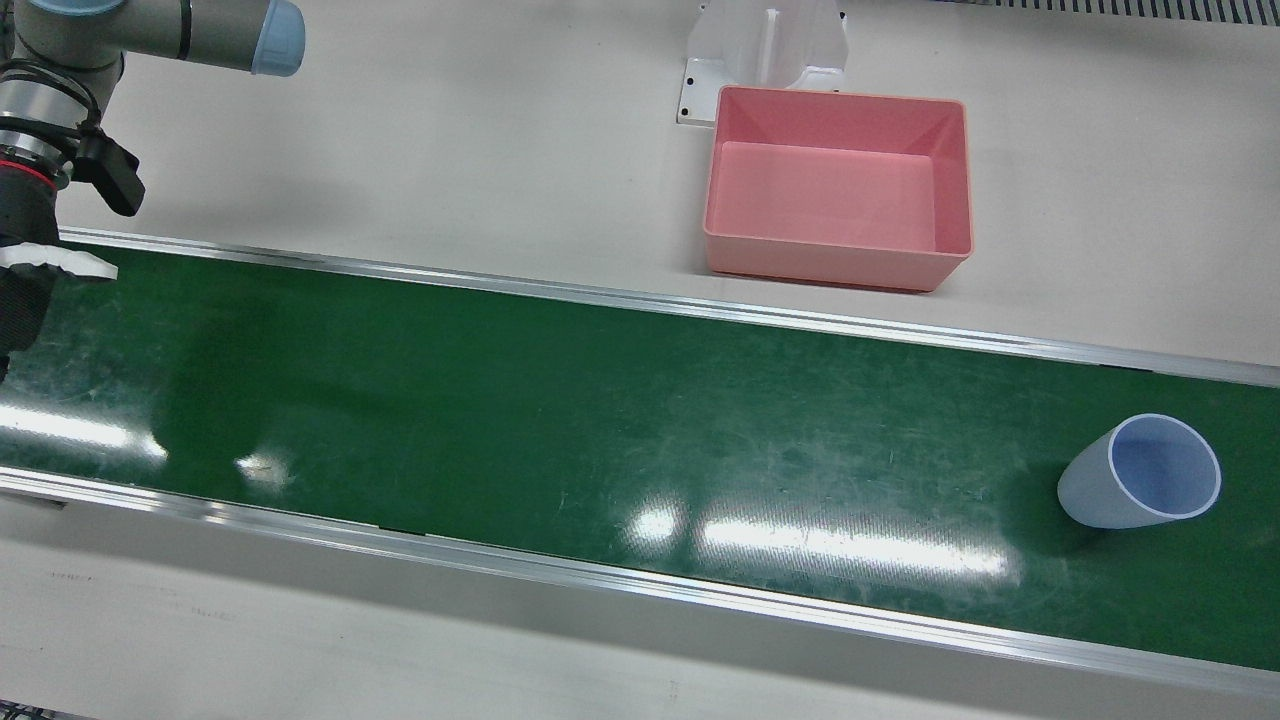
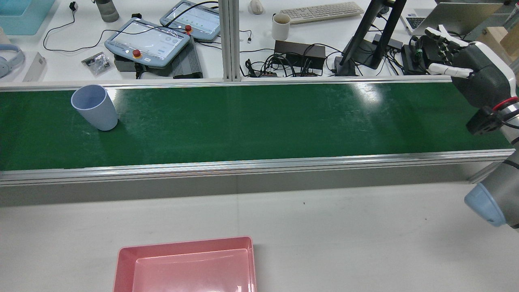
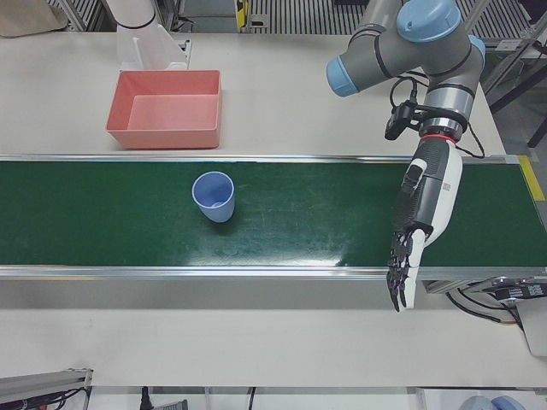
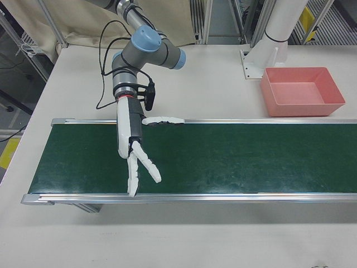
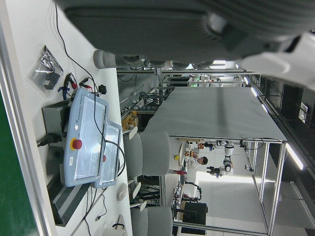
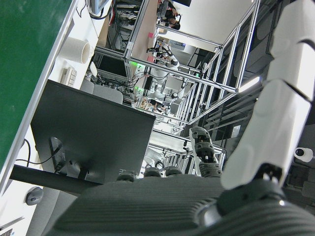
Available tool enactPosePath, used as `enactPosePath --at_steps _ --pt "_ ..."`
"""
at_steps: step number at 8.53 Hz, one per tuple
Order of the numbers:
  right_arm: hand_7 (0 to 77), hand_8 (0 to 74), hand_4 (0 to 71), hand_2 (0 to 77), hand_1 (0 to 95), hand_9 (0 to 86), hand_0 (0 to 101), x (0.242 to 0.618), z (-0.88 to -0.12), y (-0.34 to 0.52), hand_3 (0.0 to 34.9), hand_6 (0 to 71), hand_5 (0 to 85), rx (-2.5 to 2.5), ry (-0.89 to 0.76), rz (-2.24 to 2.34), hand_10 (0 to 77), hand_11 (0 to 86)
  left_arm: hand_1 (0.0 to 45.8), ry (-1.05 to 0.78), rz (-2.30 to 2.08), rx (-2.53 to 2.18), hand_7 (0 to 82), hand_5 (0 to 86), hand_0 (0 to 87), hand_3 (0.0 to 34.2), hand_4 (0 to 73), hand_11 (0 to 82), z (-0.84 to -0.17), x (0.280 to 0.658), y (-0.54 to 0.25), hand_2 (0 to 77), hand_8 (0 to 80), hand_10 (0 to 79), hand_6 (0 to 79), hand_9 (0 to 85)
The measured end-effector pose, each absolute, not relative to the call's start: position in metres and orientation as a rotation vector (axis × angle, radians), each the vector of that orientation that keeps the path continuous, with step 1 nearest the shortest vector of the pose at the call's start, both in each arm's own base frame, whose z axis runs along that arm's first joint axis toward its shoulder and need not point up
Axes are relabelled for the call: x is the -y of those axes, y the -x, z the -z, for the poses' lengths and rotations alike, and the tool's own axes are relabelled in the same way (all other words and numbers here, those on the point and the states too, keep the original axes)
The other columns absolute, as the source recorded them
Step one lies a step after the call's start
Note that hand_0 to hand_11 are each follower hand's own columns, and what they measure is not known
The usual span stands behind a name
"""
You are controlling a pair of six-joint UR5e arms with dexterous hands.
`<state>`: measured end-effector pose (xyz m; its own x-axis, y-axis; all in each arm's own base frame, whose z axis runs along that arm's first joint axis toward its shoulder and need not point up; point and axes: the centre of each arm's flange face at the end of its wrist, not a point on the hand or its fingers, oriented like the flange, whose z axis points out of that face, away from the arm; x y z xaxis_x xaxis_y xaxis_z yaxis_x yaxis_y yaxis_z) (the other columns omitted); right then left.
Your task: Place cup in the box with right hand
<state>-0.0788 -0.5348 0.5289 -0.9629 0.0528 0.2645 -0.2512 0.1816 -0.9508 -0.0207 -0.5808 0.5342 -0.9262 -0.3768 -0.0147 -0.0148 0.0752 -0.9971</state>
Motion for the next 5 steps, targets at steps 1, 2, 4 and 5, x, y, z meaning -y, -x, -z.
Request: enactPosePath --at_steps 1,2,4,5 --pt "1.6 0.5 0.0 10.9 14.7 1.1 47 0.5347 -0.5282 0.0788 0.0 0.5 3.3 2.221 -0.19 -1.859 0.0 1.1 0.5 0.394 1.93 -2.087 0.0 0.0 0.0 0.0 0.0 0.0 -0.5342 0.5808 0.0207 0.0 0.0 0.0 0.0 0.0" --pt "1.6 0.5 0.0 10.9 14.7 1.1 47 0.5346 -0.528 0.079 0.0 0.5 3.3 2.222 -0.189 -1.859 0.0 1.1 0.5 0.394 1.929 -2.087 0.0 0.0 0.0 0.0 0.0 0.0 -0.5341 0.5808 0.0207 0.0 0.0 0.0 0.0 0.0" --pt "1.6 0.5 0.0 10.9 14.7 1.1 47 0.5346 -0.5277 0.0808 0.0 0.5 3.3 2.222 -0.185 -1.857 0.0 1.1 0.5 0.393 1.928 -2.088 0.0 0.0 0.0 0.0 0.0 0.0 -0.5336 0.5807 0.0207 0.5 0.0 0.0 0.0 0.0" --pt "1.6 0.0 0.0 10.9 14.7 1.1 47 0.5345 -0.5276 0.0811 0.0 0.5 3.3 2.222 -0.184 -1.857 0.0 1.1 0.5 0.394 1.928 -2.088 0.0 0.0 0.0 0.0 0.0 0.0 -0.5336 0.5807 0.0207 0.5 0.0 0.0 0.0 0.0"
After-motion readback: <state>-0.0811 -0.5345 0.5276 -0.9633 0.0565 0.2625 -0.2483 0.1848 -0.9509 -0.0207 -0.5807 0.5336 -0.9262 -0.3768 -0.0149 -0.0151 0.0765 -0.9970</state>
